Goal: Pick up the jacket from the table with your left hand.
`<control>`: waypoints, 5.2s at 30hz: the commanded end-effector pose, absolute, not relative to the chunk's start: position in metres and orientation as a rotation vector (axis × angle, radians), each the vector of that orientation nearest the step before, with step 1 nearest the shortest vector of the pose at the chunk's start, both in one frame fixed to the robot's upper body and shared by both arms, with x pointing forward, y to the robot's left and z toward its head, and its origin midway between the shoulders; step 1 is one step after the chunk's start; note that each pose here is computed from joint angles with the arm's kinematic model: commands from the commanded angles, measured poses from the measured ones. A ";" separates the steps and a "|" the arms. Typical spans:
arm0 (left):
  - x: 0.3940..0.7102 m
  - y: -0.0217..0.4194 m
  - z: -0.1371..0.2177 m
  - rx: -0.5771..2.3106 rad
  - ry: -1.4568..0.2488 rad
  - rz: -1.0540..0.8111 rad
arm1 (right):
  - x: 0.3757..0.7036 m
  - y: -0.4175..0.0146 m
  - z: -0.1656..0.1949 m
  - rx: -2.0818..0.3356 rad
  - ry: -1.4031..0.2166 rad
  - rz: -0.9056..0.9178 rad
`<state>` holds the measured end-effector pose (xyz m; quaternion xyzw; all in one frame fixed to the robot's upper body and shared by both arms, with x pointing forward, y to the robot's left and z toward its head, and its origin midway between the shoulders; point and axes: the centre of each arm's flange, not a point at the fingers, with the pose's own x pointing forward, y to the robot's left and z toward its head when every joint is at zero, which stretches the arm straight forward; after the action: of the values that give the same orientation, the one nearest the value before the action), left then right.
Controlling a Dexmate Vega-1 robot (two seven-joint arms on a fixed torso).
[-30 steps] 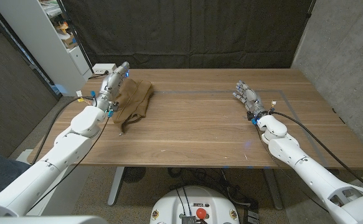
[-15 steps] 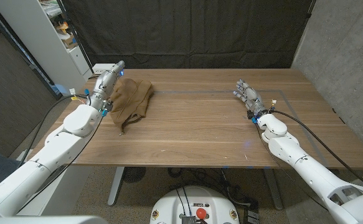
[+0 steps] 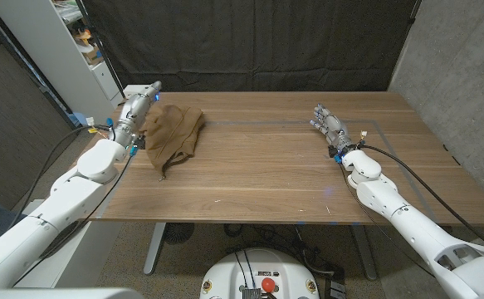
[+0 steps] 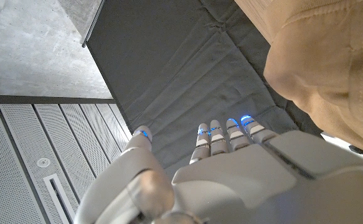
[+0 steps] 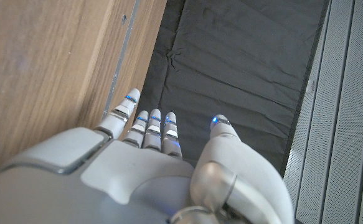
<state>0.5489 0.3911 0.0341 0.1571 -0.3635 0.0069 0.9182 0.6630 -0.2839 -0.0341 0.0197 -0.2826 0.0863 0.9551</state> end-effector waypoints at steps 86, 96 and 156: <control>0.504 0.408 0.084 0.965 -0.705 0.391 | 0.664 -0.287 -0.034 0.046 -0.587 0.163; 0.500 0.409 0.088 1.036 -0.672 0.415 | 0.660 -0.287 -0.034 0.039 -0.592 0.164; 0.536 0.416 0.097 1.184 -0.471 0.513 | 0.662 -0.285 -0.032 0.026 -0.586 0.161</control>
<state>0.5269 0.4131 0.0962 0.5434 -0.2466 0.2376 0.7665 0.6611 -0.2855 -0.0329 0.0136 -0.2879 0.0788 0.9543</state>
